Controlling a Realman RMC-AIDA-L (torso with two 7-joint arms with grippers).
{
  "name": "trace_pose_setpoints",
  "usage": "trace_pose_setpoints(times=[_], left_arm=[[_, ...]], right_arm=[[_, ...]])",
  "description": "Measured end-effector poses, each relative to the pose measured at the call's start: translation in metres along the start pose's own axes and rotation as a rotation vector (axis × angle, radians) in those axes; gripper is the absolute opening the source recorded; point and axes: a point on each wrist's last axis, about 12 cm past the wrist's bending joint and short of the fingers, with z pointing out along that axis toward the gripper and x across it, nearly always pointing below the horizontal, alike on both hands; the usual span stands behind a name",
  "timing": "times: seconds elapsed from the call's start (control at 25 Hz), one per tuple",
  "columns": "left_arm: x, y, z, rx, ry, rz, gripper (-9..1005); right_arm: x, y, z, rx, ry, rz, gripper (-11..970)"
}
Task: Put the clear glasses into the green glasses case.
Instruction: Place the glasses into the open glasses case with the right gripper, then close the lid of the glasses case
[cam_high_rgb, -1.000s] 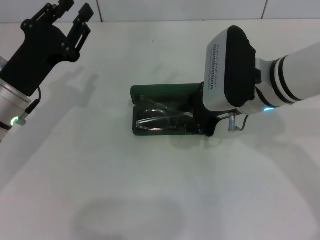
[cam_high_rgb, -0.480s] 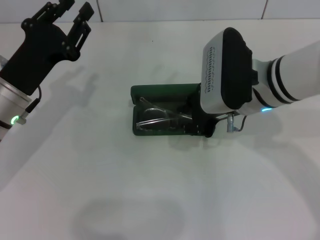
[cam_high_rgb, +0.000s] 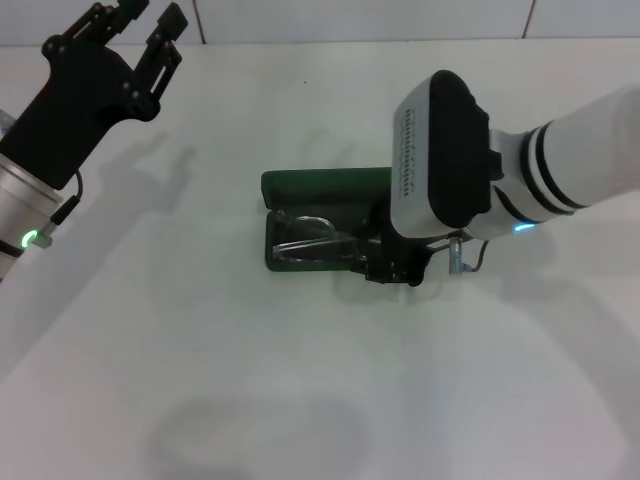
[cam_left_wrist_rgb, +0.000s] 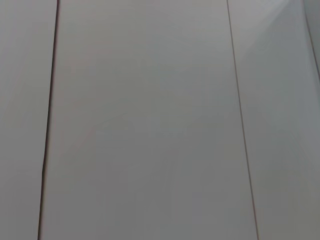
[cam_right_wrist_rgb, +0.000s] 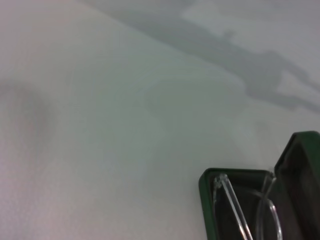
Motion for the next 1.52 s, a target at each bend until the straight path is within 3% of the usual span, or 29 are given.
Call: trace_pose_setpoints(times=[0.44, 0.48, 0.72, 0.84, 0.96, 1.2, 1.36, 1.52], left_arm=[[0.001, 0.0, -0.004, -0.006, 0.005, -0.002, 430], [0.001, 0.0, -0.004, -0.007, 0.005, -0.002, 430], [0.001, 0.0, -0.004, -0.007, 0.005, -0.003, 430], [0.001, -0.001, -0.004, -0.007, 0.004, -0.003, 430], [0.001, -0.001, -0.003, -0.004, 0.002, -0.003, 430], [0.002, -0.002, 0.004, 0.013, 0.014, -0.006, 431], [0.009, -0.004, 0.02, 0.056, 0.096, -0.055, 431], [0.022, -0.006, 0.05, 0.134, 0.286, -0.127, 431]], right_arm=[[-0.003, 0.001, 0.0, 0.006, -0.012, -0.009, 372], [-0.005, 0.006, -0.017, 0.026, -0.058, -0.014, 372], [0.014, 0.007, -0.06, 0.104, -0.252, 0.023, 373], [0.038, 0.002, -0.079, 0.186, -0.423, 0.092, 373], [0.076, -0.006, -0.09, 0.289, -0.605, 0.22, 373], [0.142, -0.015, -0.104, 0.381, -0.867, 0.461, 374], [0.17, -0.01, -0.107, 0.474, -0.936, 0.569, 374], [0.18, -0.001, -0.105, 0.577, -0.939, 0.586, 440]])
